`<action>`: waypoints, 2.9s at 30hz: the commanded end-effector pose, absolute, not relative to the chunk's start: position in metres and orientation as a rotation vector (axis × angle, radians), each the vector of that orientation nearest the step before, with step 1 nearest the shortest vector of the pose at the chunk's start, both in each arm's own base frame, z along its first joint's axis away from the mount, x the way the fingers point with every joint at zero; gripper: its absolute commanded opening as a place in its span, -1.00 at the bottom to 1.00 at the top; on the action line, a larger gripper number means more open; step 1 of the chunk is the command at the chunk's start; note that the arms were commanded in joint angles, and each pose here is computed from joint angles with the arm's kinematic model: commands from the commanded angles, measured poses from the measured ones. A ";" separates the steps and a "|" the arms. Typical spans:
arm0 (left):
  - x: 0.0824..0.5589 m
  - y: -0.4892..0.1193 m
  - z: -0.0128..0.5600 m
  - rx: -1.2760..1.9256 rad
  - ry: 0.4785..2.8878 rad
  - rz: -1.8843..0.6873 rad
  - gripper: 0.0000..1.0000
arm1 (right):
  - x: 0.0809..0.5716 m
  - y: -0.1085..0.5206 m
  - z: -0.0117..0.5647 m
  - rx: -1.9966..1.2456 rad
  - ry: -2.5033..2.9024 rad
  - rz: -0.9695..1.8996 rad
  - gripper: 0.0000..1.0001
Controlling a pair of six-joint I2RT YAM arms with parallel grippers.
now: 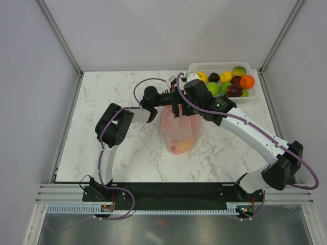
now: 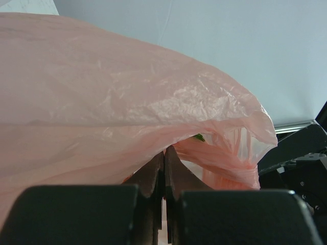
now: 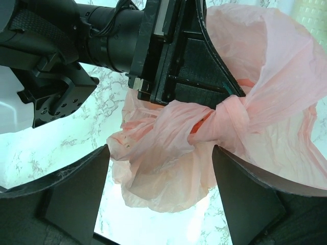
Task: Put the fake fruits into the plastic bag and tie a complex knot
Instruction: Tie the plastic bag at the center of the board.
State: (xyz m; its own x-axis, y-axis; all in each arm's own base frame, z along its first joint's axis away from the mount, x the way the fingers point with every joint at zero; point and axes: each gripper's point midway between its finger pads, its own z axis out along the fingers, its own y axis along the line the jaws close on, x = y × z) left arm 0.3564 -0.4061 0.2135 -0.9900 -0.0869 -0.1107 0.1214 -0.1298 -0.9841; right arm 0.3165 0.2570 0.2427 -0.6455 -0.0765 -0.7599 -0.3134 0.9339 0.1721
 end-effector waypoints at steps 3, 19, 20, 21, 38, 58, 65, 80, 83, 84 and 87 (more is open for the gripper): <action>0.344 -0.403 0.245 0.180 1.878 -2.270 -0.95 | 0.311 0.246 0.287 -0.262 2.174 0.457 0.79; 0.343 -0.403 0.246 0.182 1.878 -2.273 -0.96 | 0.325 0.194 0.321 -0.162 2.084 0.473 0.49; 0.343 -0.403 0.246 0.182 1.878 -2.273 -0.95 | 0.327 0.190 0.322 -0.156 2.079 0.476 0.46; 0.343 -0.403 0.246 0.185 1.879 -2.275 -0.96 | 0.329 0.187 0.322 -0.148 2.076 0.481 0.35; 0.337 -0.405 0.253 0.245 1.871 -2.285 -0.96 | 0.363 0.189 0.269 -0.141 2.108 0.700 -0.45; 0.332 -0.411 0.261 0.358 1.852 -2.277 -0.95 | 0.369 0.202 0.256 -0.188 2.128 0.761 -0.21; 0.333 -0.411 0.263 0.368 1.840 -2.275 -0.95 | 0.361 0.201 0.252 -0.191 2.146 0.769 -0.20; 0.341 -0.413 0.261 0.323 1.834 -2.258 -0.96 | 0.350 0.192 0.252 -0.146 2.163 0.740 -0.13; 0.341 -0.413 0.262 0.326 1.829 -2.255 -0.95 | 0.350 0.192 0.249 -0.145 2.177 0.743 -0.21; 0.341 -0.413 0.262 0.325 1.829 -2.254 -0.95 | 0.350 0.193 0.248 -0.144 2.179 0.746 -0.25; 0.343 -0.412 0.263 0.307 1.818 -2.245 -0.95 | 0.350 0.193 0.247 -0.142 2.186 0.750 -0.41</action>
